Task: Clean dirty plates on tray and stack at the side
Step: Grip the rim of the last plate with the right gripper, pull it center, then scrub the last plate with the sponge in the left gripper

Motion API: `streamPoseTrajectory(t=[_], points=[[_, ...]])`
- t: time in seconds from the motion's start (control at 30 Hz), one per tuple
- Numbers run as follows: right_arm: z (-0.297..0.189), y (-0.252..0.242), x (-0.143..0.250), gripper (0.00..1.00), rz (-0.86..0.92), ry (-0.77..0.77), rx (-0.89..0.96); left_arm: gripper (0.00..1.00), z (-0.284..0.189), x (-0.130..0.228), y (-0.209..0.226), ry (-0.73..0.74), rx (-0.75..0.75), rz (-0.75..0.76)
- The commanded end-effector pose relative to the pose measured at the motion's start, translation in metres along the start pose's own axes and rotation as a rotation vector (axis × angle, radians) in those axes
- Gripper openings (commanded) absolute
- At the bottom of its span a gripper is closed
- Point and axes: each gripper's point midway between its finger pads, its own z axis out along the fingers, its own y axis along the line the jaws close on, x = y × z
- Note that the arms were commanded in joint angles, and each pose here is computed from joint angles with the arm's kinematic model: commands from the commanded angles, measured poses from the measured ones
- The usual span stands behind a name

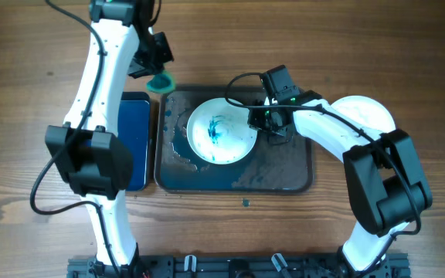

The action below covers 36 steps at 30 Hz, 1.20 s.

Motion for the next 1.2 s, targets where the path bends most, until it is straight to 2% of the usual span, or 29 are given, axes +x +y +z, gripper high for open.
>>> streamPoseTrajectory(t=[0.0, 0.17, 0.3, 0.33, 0.4, 0.43, 0.57, 0.63, 0.87, 0.97, 1.17], points=[[0.003, 0.003, -0.002, 0.13, 0.017, 0.005, -0.008, 0.04, -0.008, 0.011, -0.028, -0.014, 0.046, 0.063], [0.004, 0.002, 0.001, 0.05, 0.031, 0.018, -0.007, 0.04, 0.017, 0.035, -0.050, 0.028, 0.037, 0.113], [0.006, -0.001, 0.004, 0.04, 0.075, 0.027, 0.000, 0.04, 0.037, 0.053, -0.054, 0.079, 0.031, 0.095], [0.005, 0.001, 0.005, 0.06, 0.074, 0.034, -0.008, 0.04, 0.040, 0.056, -0.056, 0.090, 0.035, 0.097], [0.006, 0.002, 0.006, 0.18, 0.074, 0.039, -0.014, 0.04, 0.043, 0.059, -0.056, 0.097, 0.034, 0.100], [0.006, 0.004, 0.007, 0.18, 0.071, 0.042, -0.018, 0.04, 0.043, 0.059, -0.056, 0.097, 0.033, 0.100], [0.015, 0.009, 0.014, 0.12, 0.085, 0.061, -0.028, 0.04, 0.044, 0.059, -0.057, 0.094, 0.035, 0.102], [0.020, 0.011, 0.018, 0.05, 0.091, 0.087, -0.045, 0.04, 0.044, 0.059, -0.059, 0.090, 0.040, 0.111], [0.014, 0.018, 0.026, 0.04, 0.001, 0.164, -0.090, 0.04, 0.051, 0.074, -0.062, 0.122, 0.025, 0.204], [0.007, 0.014, 0.020, 0.04, -0.063, 0.158, -0.041, 0.04, 0.070, 0.083, -0.054, 0.151, 0.012, 0.269], [0.005, 0.013, 0.017, 0.04, -0.069, 0.156, -0.036, 0.04, 0.117, 0.113, -0.038, 0.217, -0.011, 0.308]])
